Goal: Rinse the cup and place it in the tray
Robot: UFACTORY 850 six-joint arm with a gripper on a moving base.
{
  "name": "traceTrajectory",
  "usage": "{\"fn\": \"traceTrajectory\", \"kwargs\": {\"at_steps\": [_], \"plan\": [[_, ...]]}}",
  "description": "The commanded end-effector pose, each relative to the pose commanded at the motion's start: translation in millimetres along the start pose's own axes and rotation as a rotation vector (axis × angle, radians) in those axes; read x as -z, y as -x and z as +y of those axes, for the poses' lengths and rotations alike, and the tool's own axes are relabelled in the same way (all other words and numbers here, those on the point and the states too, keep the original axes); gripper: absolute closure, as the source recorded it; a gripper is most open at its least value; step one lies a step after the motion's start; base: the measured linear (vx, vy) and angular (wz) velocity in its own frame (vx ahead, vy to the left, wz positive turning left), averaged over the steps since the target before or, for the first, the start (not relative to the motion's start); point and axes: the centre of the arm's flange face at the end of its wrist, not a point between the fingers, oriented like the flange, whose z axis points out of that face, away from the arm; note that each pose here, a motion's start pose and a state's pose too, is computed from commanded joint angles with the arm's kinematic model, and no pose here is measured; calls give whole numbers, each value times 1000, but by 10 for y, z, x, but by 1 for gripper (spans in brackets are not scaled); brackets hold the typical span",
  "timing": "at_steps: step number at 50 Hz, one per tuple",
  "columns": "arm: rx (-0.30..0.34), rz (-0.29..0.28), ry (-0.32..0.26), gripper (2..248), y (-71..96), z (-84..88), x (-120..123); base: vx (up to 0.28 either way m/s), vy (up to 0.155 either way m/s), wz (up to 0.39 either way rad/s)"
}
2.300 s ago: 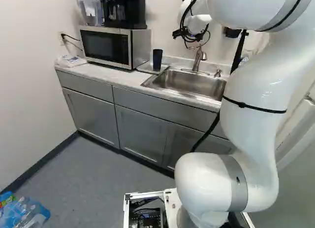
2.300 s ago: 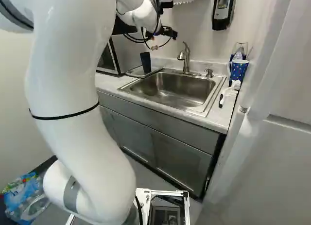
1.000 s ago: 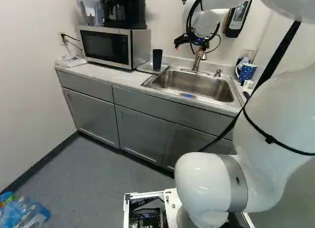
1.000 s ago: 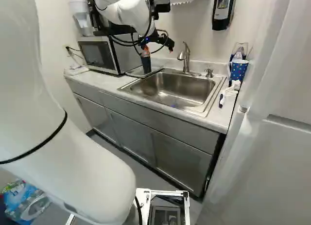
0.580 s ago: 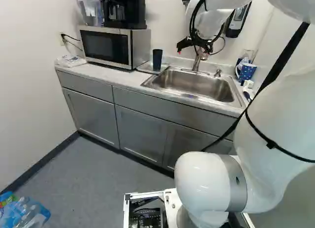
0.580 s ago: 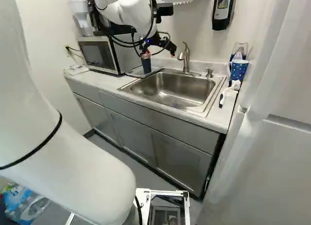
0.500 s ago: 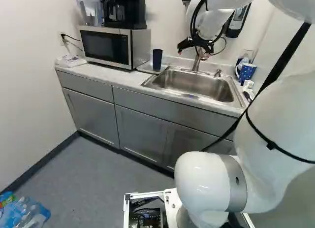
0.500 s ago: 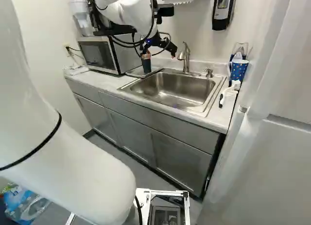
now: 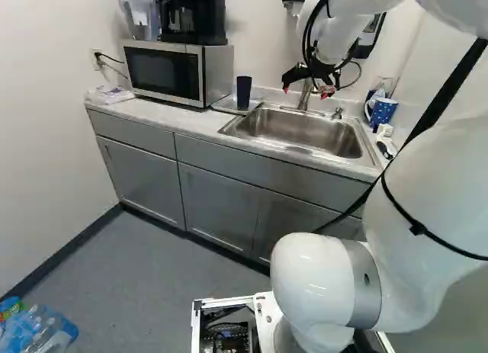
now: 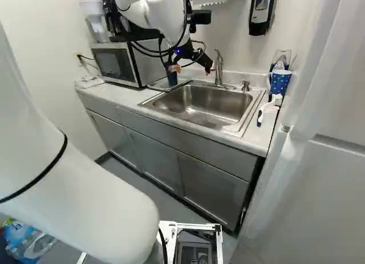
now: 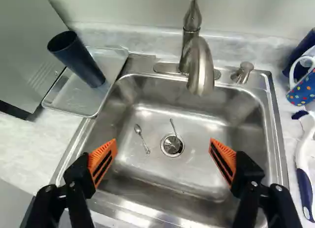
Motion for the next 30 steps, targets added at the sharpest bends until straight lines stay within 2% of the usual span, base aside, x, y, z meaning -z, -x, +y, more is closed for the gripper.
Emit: {"fn": "traceTrajectory", "kwargs": {"at_steps": [16, 30], "plan": [[-27, -61, 10, 3, 47, 107, 3, 0, 0, 0], [-27, -61, 10, 3, 47, 107, 3, 0, 0, 0]]}}
